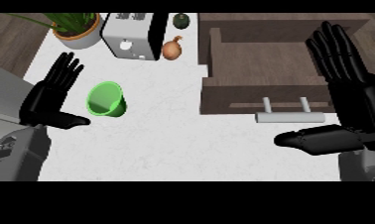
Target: Pick up the cup, place it into the drawer and close the drawer
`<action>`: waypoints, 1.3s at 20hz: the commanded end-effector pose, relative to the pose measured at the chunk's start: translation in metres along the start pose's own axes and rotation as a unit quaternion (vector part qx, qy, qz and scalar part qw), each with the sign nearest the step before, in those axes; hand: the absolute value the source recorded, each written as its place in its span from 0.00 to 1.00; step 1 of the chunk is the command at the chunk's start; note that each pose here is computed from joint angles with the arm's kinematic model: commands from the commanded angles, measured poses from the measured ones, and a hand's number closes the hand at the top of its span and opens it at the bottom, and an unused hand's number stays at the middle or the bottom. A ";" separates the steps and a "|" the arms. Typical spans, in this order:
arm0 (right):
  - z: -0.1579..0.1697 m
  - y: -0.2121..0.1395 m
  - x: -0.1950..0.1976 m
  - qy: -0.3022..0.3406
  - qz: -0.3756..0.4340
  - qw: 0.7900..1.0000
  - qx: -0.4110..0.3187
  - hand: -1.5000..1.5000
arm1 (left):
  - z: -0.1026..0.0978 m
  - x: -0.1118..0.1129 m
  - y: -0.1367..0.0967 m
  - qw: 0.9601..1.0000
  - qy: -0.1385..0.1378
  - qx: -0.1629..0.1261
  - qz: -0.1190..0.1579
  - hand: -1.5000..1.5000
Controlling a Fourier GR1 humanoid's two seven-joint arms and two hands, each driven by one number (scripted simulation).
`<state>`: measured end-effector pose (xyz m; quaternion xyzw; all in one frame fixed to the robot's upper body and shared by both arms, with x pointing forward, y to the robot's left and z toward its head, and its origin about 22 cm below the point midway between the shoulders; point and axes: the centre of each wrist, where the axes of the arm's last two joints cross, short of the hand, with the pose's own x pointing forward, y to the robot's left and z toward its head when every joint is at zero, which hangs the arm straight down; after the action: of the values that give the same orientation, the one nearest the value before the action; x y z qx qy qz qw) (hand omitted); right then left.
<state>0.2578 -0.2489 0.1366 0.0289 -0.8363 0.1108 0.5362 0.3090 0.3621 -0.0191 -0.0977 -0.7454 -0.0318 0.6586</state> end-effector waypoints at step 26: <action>-0.013 -0.005 0.000 -0.017 -0.006 1.000 0.007 0.00 | 0.045 -0.098 -0.004 0.999 0.008 0.038 -0.022 0.00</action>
<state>0.2752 -0.2490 0.1504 0.0357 -0.8424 0.1142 0.5254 0.2825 0.3624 -0.1123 -0.0291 -0.7201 -0.0251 0.6928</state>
